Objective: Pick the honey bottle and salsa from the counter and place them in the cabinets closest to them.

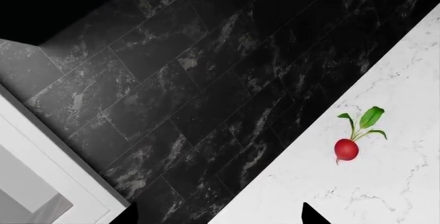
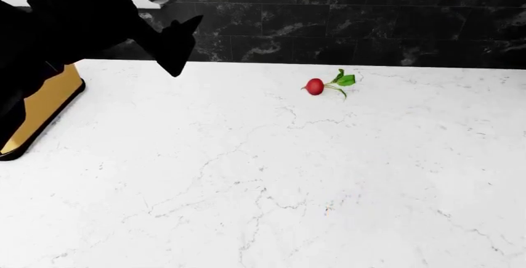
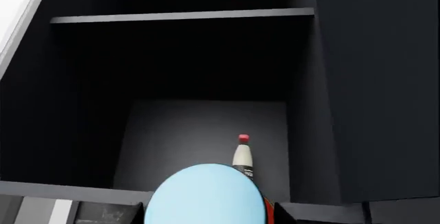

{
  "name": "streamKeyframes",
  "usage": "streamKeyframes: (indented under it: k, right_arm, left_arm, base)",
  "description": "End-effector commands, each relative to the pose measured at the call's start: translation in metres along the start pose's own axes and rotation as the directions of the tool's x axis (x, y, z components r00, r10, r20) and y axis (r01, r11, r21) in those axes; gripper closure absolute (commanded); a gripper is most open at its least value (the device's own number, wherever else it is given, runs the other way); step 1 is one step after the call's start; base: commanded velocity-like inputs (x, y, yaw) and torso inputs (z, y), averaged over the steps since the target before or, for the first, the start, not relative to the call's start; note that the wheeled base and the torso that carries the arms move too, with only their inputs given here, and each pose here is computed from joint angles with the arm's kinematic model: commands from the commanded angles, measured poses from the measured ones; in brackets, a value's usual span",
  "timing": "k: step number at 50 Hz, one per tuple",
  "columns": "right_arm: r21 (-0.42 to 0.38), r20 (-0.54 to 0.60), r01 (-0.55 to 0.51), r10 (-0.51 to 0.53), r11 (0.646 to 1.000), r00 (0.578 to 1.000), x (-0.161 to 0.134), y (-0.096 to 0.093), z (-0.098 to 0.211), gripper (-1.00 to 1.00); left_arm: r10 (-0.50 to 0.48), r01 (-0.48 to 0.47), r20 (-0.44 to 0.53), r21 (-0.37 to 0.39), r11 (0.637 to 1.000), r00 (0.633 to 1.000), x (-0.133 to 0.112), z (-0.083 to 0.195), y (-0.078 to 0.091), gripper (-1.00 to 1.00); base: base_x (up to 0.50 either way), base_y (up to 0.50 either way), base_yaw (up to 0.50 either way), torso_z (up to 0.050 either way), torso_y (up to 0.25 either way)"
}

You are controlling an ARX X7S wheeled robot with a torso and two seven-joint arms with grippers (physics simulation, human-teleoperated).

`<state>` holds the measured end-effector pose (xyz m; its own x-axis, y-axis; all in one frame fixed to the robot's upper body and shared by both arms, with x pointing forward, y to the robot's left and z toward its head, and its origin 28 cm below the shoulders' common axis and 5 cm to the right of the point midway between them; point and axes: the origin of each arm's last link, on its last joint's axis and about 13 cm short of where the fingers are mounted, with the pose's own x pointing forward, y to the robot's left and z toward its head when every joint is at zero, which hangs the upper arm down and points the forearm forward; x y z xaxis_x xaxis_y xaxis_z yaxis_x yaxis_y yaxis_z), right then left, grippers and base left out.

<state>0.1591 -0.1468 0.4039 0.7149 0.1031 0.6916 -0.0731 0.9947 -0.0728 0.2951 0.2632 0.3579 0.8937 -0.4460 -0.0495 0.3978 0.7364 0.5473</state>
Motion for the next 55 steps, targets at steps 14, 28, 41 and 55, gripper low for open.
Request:
streamKeyframes:
  k: [14,28,41,55]
  right_arm:
    - [-0.044,0.042,0.011,-0.009,0.999,0.999,0.042,0.024,0.016,1.00]
    - [-0.038,0.065,-0.016,0.018,0.999,0.998,0.067,0.023,0.019,1.00]
    - [-0.053,0.063,-0.001,0.004,0.999,0.998,0.104,0.025,0.013,1.00]
    - [-0.044,0.101,0.045,-0.041,0.998,0.994,0.139,0.023,0.010,1.00]
  left_arm:
    - [-0.002,0.002,-0.002,-0.005,1.000,1.000,0.000,-0.002,-0.001,-1.00]
    - [-0.011,0.011,0.002,-0.009,1.000,1.000,0.003,-0.001,-0.002,-1.00]
    - [-0.018,0.018,-0.003,-0.014,1.000,1.000,0.003,-0.005,-0.004,-1.00]
    - [-0.020,0.020,-0.005,-0.012,1.000,1.000,0.004,-0.005,-0.004,-1.00]
  base:
    - [0.00,0.00,0.00,0.000,0.000]
    - [0.00,0.00,0.00,0.000,0.000]
    - [0.00,0.00,0.00,0.000,0.000]
    - [0.00,0.00,0.00,0.000,0.000]
